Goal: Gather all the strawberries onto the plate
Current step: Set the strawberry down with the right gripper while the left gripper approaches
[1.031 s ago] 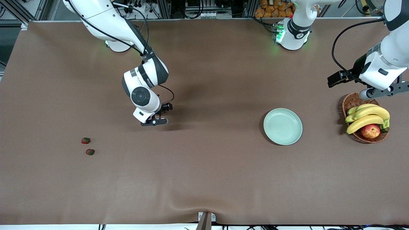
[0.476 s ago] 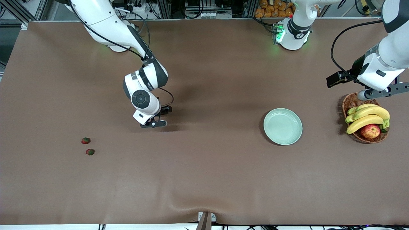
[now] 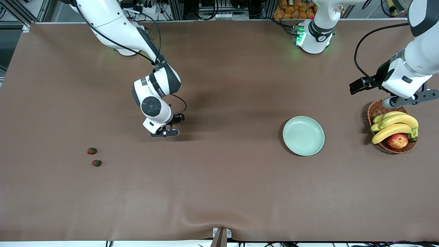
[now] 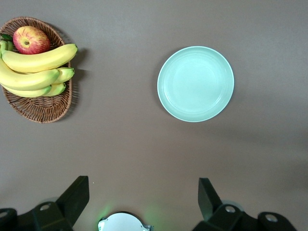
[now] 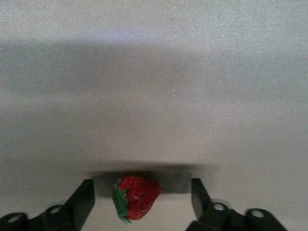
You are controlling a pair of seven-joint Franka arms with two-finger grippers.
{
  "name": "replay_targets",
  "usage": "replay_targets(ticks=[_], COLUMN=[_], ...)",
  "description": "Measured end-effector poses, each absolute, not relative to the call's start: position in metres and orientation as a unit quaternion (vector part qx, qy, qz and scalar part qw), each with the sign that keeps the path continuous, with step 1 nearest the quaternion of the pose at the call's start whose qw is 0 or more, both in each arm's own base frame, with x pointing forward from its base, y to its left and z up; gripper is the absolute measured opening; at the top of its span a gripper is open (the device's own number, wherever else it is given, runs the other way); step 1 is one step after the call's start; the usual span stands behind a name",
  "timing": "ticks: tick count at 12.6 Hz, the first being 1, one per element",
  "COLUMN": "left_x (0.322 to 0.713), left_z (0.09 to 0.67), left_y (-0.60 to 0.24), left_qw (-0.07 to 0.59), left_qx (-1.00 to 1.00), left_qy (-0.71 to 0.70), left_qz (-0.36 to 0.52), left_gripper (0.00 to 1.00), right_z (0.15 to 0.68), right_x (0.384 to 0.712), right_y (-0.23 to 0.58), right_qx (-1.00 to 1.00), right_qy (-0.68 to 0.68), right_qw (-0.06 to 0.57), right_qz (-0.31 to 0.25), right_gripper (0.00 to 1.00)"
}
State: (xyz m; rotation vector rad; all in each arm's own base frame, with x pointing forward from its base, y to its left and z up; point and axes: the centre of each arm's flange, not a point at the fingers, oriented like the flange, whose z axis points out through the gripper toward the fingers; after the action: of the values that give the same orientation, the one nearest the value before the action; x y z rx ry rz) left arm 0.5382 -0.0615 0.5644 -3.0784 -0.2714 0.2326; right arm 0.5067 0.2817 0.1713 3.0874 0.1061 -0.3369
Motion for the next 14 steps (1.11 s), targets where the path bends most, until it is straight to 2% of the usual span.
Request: replay_targets(ticks=[3, 4, 9, 14], left_x=[0.538, 0.538, 0.538, 0.538], left_z=[0.563, 0.563, 0.558, 0.555], left_y=[-0.061, -0.061, -0.062, -0.062], left_qw=[0.021, 0.022, 0.022, 0.022], left_qx=[-0.993, -0.993, -0.993, -0.993], left_qy=[-0.088, -0.087, -0.087, -0.087], left_qz=[0.076, 0.076, 0.078, 0.078], left_gripper=[1.00, 1.00, 1.00, 1.00], right_z=[0.174, 0.174, 0.188, 0.245], right_x=[0.505, 0.505, 0.507, 0.517], right_y=[0.286, 0.287, 0.298, 0.372], right_qx=[0.993, 0.993, 0.995, 0.995], right_qy=[0.032, 0.032, 0.036, 0.031], right_qw=[0.013, 0.012, 0.003, -0.077], right_qz=[-0.109, -0.109, -0.098, -0.062], right_gripper=[0.45, 0.38, 0.38, 0.38])
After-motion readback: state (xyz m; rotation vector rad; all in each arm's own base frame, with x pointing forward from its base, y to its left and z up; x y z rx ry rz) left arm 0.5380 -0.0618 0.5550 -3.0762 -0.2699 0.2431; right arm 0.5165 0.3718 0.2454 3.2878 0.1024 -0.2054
